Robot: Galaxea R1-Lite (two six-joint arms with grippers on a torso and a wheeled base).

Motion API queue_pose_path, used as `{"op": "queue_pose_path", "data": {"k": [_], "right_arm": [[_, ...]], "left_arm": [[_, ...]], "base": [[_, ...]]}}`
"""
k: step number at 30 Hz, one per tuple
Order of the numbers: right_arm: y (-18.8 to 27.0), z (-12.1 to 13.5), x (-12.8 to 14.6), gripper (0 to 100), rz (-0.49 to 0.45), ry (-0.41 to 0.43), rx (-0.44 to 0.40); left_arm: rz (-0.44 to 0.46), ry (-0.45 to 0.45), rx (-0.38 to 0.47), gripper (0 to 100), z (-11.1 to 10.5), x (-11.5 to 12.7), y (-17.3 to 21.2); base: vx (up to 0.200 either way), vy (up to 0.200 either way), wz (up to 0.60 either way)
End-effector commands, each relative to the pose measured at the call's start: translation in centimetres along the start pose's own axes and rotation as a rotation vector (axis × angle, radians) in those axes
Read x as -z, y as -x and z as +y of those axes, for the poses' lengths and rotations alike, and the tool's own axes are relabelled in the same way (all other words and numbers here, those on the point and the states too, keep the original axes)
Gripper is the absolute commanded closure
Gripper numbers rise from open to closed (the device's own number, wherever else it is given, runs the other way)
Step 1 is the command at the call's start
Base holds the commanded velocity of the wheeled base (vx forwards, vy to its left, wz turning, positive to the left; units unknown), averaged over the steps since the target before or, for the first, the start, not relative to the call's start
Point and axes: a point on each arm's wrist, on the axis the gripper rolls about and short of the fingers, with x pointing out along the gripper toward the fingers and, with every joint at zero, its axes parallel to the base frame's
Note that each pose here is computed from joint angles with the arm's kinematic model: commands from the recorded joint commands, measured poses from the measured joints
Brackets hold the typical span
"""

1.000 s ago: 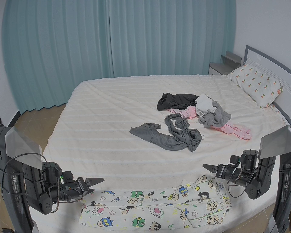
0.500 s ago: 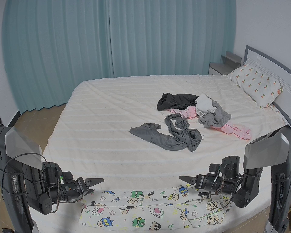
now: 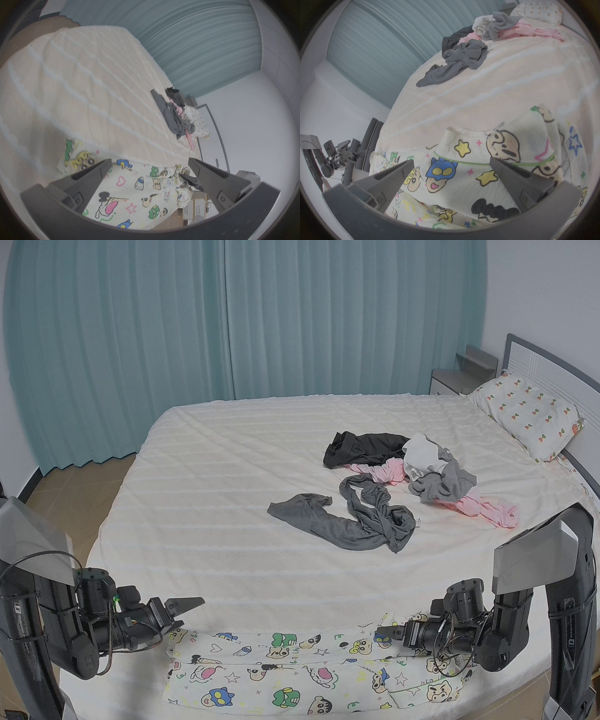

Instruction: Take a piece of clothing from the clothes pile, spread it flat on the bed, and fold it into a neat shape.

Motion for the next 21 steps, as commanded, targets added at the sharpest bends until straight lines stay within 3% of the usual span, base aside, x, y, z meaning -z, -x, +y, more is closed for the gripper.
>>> {"op": "queue_pose_path", "data": {"k": [1, 5, 9, 10, 12, 14, 15, 17, 20, 21], "right_arm": [[2.1, 0.8, -1.1, 0, -0.105, -0.029, -0.027], [3.8, 1.2, -1.0, 0, -0.137, -0.039, -0.082], [3.9, 0.8, -0.2, 0, -0.089, -0.043, -0.072], [3.9, 0.8, -0.2, 0, -0.089, -0.043, -0.072], [3.9, 0.5, -0.2, 0, -0.087, -0.051, -0.068], [3.9, 0.5, -0.2, 0, -0.087, -0.052, -0.066], [3.9, 0.5, -0.1, 0, -0.082, -0.053, -0.065], [3.9, 0.4, -0.1, 0, -0.079, -0.053, -0.064], [3.8, 0.2, 0.3, 0, -0.063, -0.055, -0.053], [3.8, 0.2, 0.3, 0, -0.061, -0.058, -0.050]], "left_arm": [[-0.187, -0.092, 0.033, 0, -1.3, -2.8, 3.5], [-0.188, -0.154, 0.023, 0, -0.9, -3.5, 2.7], [-0.055, -0.236, -0.071, 0, 1.2, -3.5, 0.4], [-0.055, -0.236, -0.071, 0, 1.2, -3.5, 0.4], [0.052, -0.171, -0.146, 0, 1.8, -4.1, -0.3], [0.082, -0.142, -0.171, 0, 1.7, -4.4, -0.1], [0.157, -0.098, -0.230, 0, 1.5, -5.3, 0.6], [0.184, -0.098, -0.240, 0, 1.5, -5.4, 0.8], [0.256, -0.155, -0.215, 0, 2.5, -5.0, 1.6], [0.284, -0.211, -0.202, 0, 3.4, -4.6, 2.0]], "base": [[0.000, 0.000, 0.00], [0.000, 0.000, 0.00], [0.000, 0.000, 0.00], [0.000, 0.000, 0.00], [0.000, 0.000, 0.00], [0.000, 0.000, 0.00], [0.000, 0.000, 0.00], [0.000, 0.000, 0.00], [0.000, 0.000, 0.00], [0.000, 0.000, 0.00]]}}
